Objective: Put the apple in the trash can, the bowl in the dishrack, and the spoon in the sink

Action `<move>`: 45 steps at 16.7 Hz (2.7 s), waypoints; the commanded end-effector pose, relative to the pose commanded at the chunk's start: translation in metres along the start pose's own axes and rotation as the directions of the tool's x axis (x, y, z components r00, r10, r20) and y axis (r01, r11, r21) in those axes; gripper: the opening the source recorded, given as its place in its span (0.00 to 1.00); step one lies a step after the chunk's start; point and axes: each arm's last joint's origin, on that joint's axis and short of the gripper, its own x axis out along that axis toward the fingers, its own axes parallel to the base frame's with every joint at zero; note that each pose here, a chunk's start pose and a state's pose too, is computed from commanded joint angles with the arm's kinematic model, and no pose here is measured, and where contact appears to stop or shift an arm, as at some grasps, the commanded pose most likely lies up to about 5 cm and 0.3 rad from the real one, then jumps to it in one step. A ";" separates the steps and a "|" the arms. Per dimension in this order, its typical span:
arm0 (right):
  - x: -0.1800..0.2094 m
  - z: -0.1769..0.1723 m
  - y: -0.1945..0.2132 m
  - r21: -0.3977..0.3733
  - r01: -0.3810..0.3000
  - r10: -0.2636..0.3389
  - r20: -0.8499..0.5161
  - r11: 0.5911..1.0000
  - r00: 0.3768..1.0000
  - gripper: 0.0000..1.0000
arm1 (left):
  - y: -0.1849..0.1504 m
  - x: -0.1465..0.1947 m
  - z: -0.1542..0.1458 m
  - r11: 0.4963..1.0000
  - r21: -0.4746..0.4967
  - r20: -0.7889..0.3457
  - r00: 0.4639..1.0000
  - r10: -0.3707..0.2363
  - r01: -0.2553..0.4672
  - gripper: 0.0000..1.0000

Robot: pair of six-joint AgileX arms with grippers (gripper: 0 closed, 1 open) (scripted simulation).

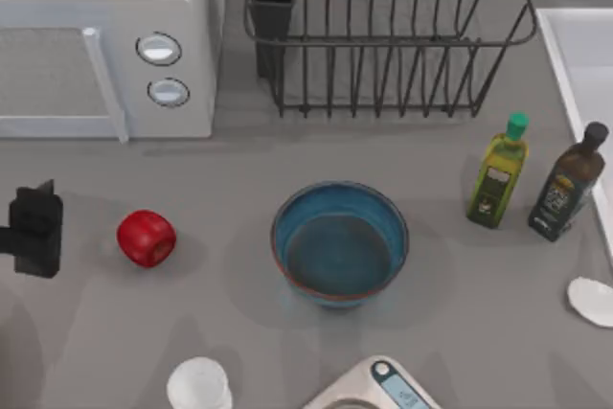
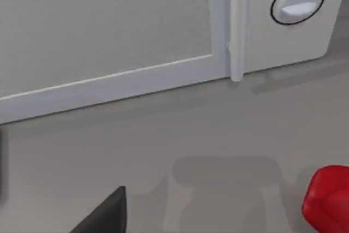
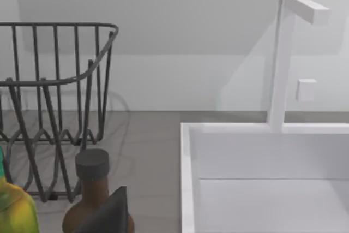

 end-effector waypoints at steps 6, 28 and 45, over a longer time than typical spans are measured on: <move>0.000 0.000 0.000 0.000 0.000 0.000 0.000 1.000 1.000 1.00 | -0.020 0.081 0.062 0.971 0.122 -0.477 0.870 -0.123 0.205 1.00; 0.000 0.000 0.000 0.000 0.000 0.000 0.000 1.000 1.000 1.00 | -0.074 0.219 0.026 0.874 0.174 -0.862 0.499 -0.087 0.453 1.00; 0.000 0.000 0.000 0.000 0.000 0.000 0.000 1.000 1.000 1.00 | -0.077 0.231 0.001 0.874 0.172 -0.866 0.492 -0.086 0.455 0.25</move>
